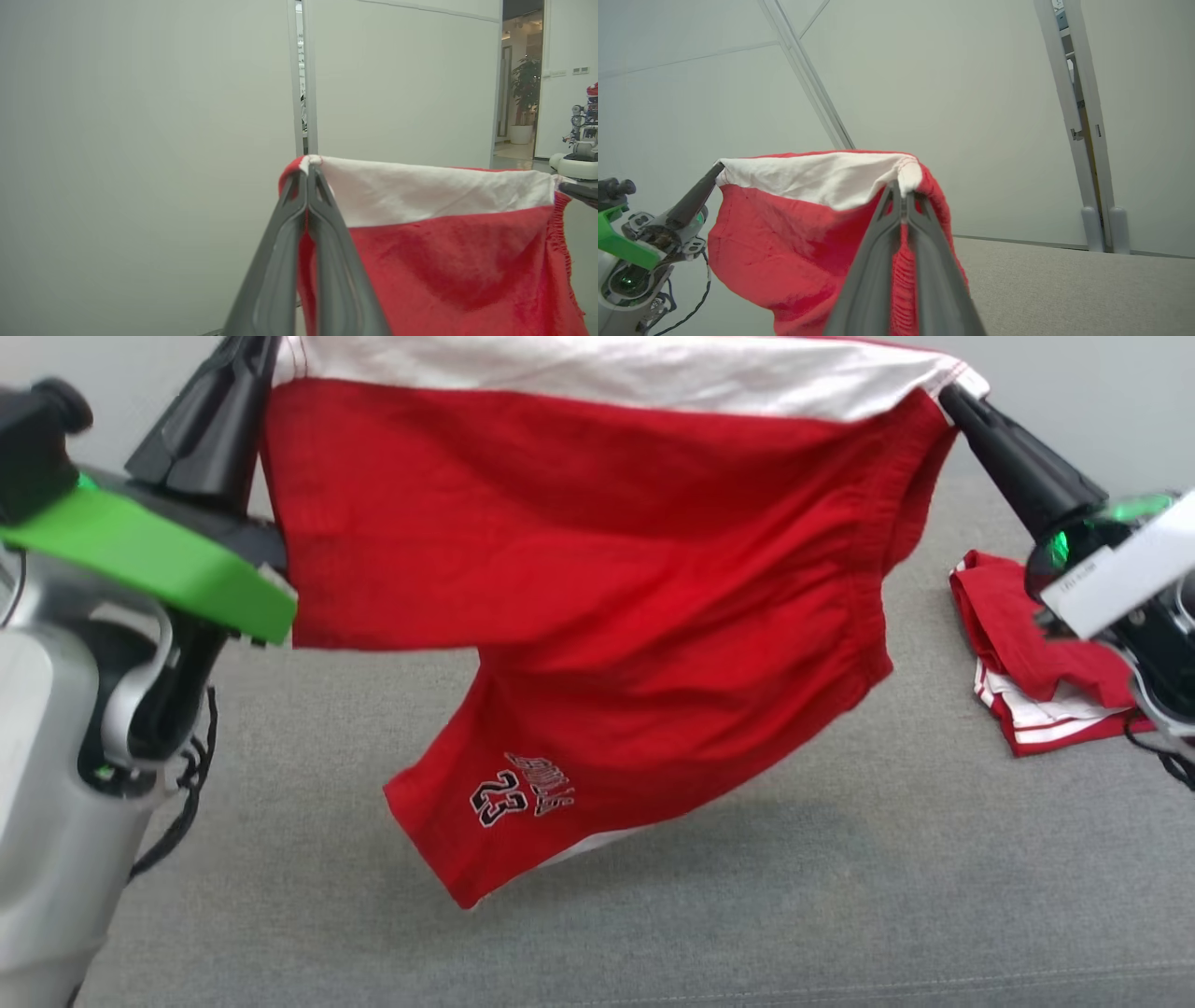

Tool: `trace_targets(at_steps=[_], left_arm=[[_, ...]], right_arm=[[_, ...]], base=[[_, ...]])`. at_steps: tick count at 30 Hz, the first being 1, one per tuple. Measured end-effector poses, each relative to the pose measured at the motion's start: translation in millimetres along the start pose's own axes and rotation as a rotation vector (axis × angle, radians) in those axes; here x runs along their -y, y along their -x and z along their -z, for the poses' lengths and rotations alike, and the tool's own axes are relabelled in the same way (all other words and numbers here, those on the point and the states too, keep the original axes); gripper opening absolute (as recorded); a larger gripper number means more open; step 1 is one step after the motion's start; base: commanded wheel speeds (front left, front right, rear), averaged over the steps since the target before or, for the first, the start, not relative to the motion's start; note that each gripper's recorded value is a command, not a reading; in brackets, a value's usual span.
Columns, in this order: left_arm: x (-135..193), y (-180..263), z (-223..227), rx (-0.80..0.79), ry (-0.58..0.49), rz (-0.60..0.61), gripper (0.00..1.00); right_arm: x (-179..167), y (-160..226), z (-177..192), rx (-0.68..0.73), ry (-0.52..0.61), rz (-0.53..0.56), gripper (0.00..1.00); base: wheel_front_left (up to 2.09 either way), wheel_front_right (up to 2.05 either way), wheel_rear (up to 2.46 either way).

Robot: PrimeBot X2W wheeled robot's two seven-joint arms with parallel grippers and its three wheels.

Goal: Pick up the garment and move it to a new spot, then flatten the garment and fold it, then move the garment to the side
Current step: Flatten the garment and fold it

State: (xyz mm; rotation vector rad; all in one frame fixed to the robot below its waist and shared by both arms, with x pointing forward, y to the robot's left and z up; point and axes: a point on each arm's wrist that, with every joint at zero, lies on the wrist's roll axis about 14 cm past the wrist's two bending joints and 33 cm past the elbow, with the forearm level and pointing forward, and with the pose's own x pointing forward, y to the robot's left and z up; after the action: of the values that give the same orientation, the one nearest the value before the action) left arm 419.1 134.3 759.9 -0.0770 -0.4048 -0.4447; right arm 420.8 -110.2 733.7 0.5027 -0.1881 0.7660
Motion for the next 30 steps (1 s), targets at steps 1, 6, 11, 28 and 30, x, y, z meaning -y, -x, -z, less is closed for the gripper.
trace_targets(at_steps=[1, 6, 11, 28, 30], left_arm=[[-3.7, -5.5, 4.2, -0.014, 0.004, -0.004, 0.0], [-29.3, -49.1, 18.0, -0.045, 0.03, -0.039, 0.0], [-53.9, -88.6, 27.8, -0.026, 0.022, -0.083, 0.0], [-104.3, -159.6, 180.1, -0.093, 0.037, -0.184, 0.0], [-104.9, -150.8, 215.2, -0.142, 0.082, -0.2, 0.0]], right_arm=[[5.6, -5.9, 0.6, -0.004, 0.017, 0.01, 0.0], [33.6, -50.6, 1.9, -0.02, 0.168, 0.048, 0.0], [59.9, -90.4, -2.4, 0.019, 0.263, 0.088, 0.0], [179.6, -164.9, 118.4, -0.152, 0.483, 0.2, 0.0], [192.2, -158.6, 150.9, -0.214, 0.467, 0.195, 0.0]], base=[[0.0, 0.0, 0.0], [0.0, 0.0, 0.0], [0.0, 0.0, 0.0], [0.0, 0.0, 0.0], [0.0, 0.0, 0.0]])
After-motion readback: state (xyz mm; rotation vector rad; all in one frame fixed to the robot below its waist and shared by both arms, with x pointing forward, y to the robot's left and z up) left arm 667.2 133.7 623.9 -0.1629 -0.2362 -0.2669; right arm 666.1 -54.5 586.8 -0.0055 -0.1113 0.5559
